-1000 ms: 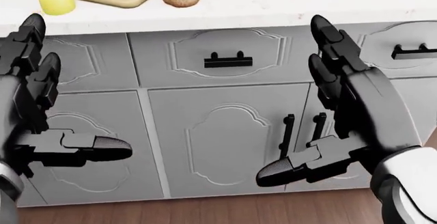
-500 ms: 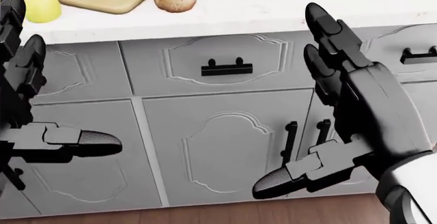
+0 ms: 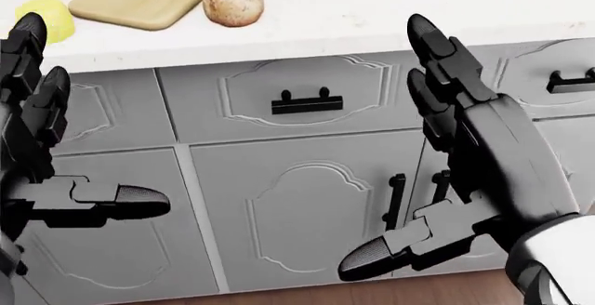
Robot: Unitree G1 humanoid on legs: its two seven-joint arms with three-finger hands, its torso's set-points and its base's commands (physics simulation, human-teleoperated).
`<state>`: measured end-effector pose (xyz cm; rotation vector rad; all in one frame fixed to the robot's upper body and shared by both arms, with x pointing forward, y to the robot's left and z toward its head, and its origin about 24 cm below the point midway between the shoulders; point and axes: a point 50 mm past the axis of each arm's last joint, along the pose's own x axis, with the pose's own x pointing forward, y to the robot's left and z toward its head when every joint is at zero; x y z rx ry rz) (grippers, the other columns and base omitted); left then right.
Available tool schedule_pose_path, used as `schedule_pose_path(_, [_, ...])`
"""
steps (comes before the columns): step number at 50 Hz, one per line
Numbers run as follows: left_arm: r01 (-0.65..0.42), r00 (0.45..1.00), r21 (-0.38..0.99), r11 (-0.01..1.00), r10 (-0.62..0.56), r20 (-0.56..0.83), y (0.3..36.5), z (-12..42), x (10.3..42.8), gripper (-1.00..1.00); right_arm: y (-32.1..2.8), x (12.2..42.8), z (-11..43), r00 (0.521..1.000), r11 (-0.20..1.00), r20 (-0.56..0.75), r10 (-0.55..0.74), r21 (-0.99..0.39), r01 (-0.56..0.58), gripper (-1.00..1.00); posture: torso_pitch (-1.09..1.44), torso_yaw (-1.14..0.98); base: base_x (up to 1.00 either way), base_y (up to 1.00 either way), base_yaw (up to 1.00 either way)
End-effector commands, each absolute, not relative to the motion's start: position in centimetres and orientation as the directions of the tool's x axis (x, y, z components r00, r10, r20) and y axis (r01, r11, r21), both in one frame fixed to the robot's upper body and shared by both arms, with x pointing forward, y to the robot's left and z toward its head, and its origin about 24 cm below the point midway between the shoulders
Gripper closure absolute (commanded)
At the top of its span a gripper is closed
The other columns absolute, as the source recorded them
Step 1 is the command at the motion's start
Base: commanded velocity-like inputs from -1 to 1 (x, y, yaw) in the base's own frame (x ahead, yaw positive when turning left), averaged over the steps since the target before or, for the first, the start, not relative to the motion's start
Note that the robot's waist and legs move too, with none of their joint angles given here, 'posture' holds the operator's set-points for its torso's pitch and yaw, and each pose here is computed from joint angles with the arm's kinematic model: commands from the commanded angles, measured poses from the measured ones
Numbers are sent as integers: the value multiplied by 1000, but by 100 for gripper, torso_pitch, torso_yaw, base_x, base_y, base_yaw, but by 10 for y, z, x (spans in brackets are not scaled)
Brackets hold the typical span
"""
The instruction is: Place the bread and cheese on the cutting board.
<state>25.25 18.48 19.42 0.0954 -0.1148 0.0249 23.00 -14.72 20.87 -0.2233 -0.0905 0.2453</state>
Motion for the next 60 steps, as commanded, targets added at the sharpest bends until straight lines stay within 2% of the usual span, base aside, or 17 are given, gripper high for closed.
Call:
schedule_pose_path(1, [-17,981,104,994,-3,194,180,208,250,-100,-148,227,220,961,946,138,240,-256,-199,-100,0,0,7,24,0])
schedule_pose_path(31, [-16,982,106,994,-4,191,180,206,253,-100,-147,228,218,960,944,133,245,-260,-205,-100,0,0,6,27,0])
schedule_pose_path(37, [-16,982,107,994,-5,190,180,205,252,-100,-149,230,217,966,946,140,217,-274,-172,-100,0,0,6,18,14])
schedule_pose_path(44, [-17,982,107,994,-4,191,180,206,251,-100,-148,229,217,964,948,139,226,-260,-185,-100,0,0,5,0,51])
schedule_pose_path(60, [-14,979,107,994,-8,202,179,213,248,-100,-150,229,224,964,960,153,217,-212,-183,-100,0,0,6,12,0])
